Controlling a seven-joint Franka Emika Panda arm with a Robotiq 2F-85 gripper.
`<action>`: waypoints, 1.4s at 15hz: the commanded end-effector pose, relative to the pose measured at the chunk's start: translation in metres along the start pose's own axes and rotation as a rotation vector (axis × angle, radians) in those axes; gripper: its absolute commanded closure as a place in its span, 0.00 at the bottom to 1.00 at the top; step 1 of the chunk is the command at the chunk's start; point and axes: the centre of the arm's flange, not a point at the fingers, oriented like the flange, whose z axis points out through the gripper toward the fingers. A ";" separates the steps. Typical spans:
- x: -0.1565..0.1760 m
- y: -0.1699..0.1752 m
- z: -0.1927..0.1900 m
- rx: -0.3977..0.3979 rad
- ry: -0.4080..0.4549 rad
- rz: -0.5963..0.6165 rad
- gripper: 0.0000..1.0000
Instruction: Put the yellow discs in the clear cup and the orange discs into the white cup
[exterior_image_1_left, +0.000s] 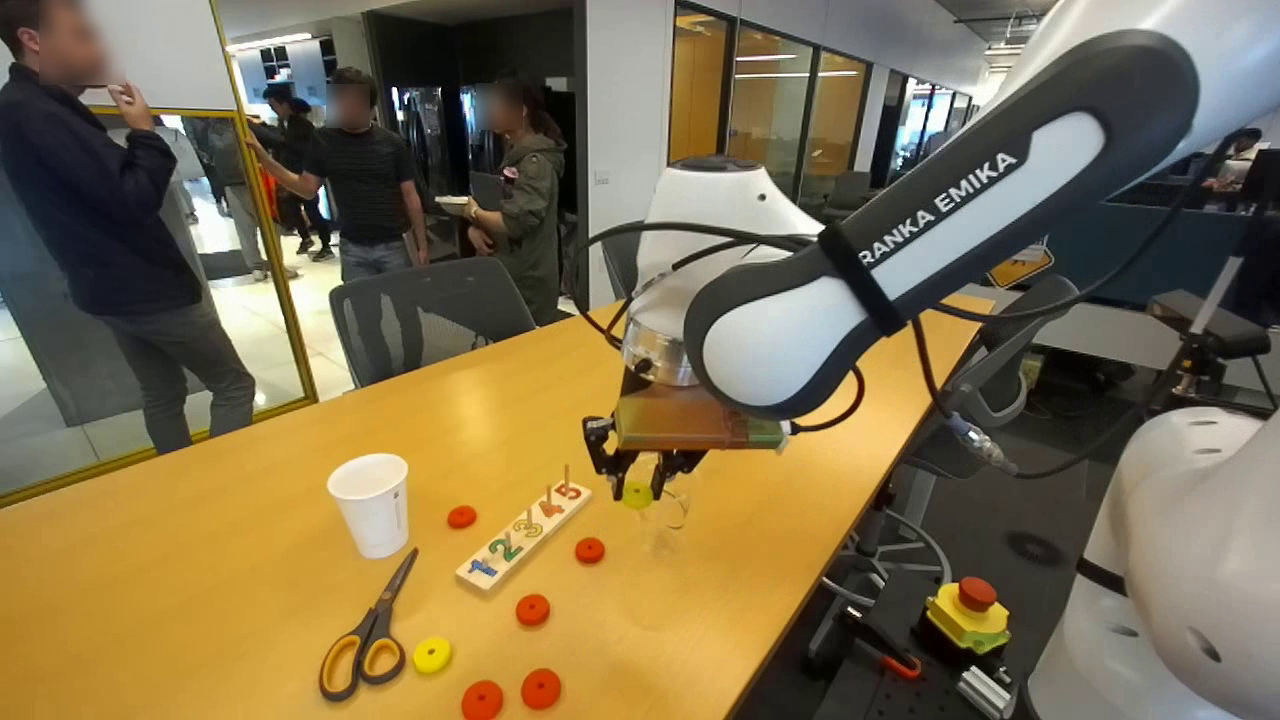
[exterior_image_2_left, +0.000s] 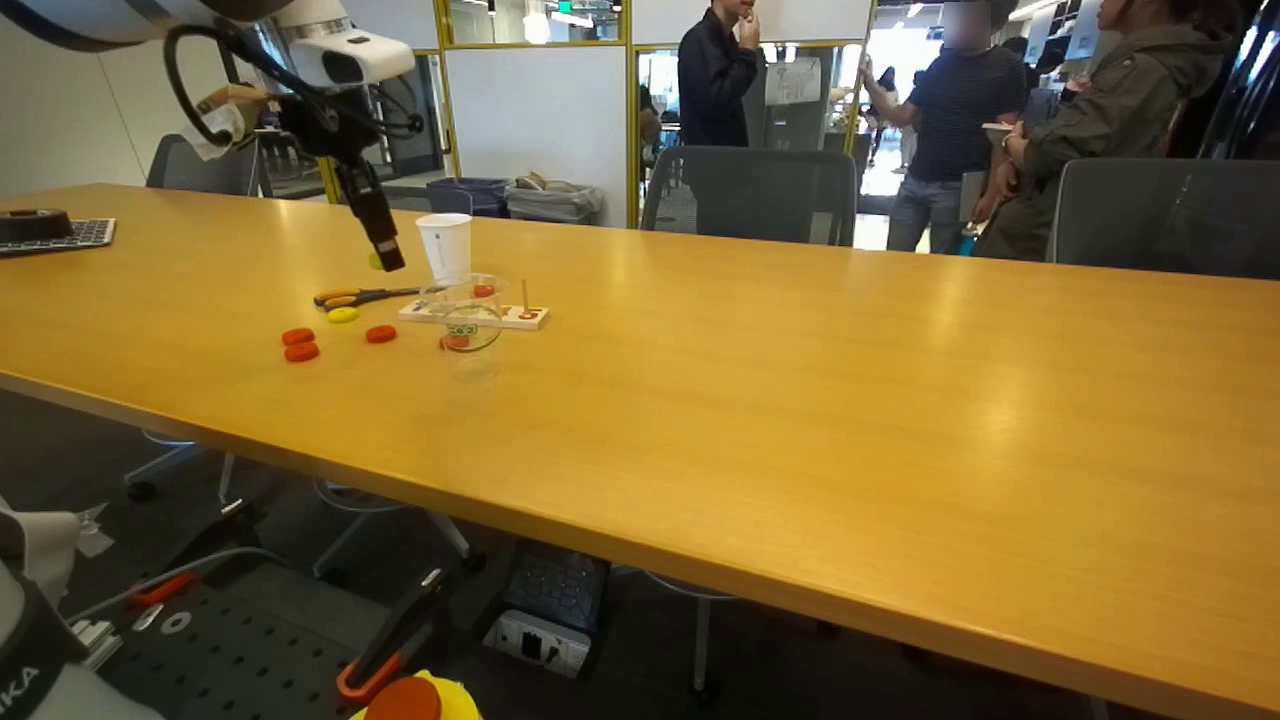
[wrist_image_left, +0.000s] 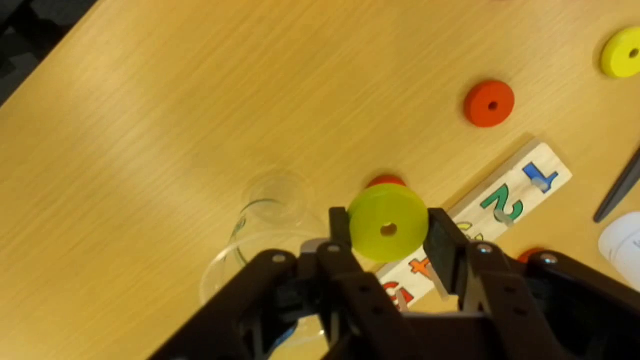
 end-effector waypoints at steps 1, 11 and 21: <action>0.021 0.017 -0.026 -0.014 0.087 0.013 0.75; 0.055 0.039 0.010 -0.072 0.048 0.043 0.75; 0.064 0.033 0.023 -0.079 0.021 0.044 0.25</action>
